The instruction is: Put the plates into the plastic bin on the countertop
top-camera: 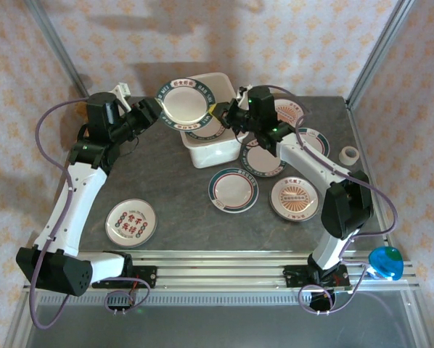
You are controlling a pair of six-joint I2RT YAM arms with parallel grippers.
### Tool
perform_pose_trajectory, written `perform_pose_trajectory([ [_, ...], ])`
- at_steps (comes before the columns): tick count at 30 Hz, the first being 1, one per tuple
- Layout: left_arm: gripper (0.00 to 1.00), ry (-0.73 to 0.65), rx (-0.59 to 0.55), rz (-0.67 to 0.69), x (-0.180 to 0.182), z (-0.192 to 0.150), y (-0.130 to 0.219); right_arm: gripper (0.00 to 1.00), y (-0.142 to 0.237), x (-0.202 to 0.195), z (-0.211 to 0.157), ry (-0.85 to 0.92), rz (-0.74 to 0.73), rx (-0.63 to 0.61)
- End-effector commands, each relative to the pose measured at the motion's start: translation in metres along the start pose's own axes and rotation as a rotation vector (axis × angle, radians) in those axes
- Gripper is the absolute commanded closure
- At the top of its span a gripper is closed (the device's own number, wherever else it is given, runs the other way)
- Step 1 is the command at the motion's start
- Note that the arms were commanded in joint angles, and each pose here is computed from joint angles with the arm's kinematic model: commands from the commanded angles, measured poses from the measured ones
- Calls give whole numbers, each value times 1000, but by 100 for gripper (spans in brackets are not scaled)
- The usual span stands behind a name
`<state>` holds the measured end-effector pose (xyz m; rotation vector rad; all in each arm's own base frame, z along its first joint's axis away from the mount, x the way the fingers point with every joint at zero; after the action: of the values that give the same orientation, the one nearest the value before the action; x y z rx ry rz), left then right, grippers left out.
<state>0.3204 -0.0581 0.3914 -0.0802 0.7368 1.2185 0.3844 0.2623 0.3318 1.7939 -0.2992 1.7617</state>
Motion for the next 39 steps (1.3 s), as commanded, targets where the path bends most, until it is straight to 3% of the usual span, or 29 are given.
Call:
perform_pose_trajectory([
  [1, 48, -44, -11, 8, -3, -1, 4, 100, 13, 27, 6, 21, 99, -92],
  [11, 41, -146, 15, 128, 8, -1, 11, 100, 9, -2, 36, -112, -47, -406],
  [17, 41, -196, 60, 163, 24, -8, 0, 100, -7, -24, 50, -176, -187, -516],
  [26, 41, -222, 160, 149, 54, -17, -27, 100, -35, -43, 52, -231, -358, -598],
  [39, 41, -213, 243, 205, 76, -29, -30, 100, -67, -52, 45, -273, -515, -671],
])
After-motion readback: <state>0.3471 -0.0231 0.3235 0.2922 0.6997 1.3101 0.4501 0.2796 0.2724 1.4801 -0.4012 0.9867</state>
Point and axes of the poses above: each hand's point on the last joint's axis, 136 mm out from that joint toward the fingers, its own y axis back along the fingers, its own x axis along the line the jaws close on, z = x × y, the point moved 8 cm from there along y, back along the fingers, and after that the axes turned 15 degrees about -y, right-handed, at the moved point
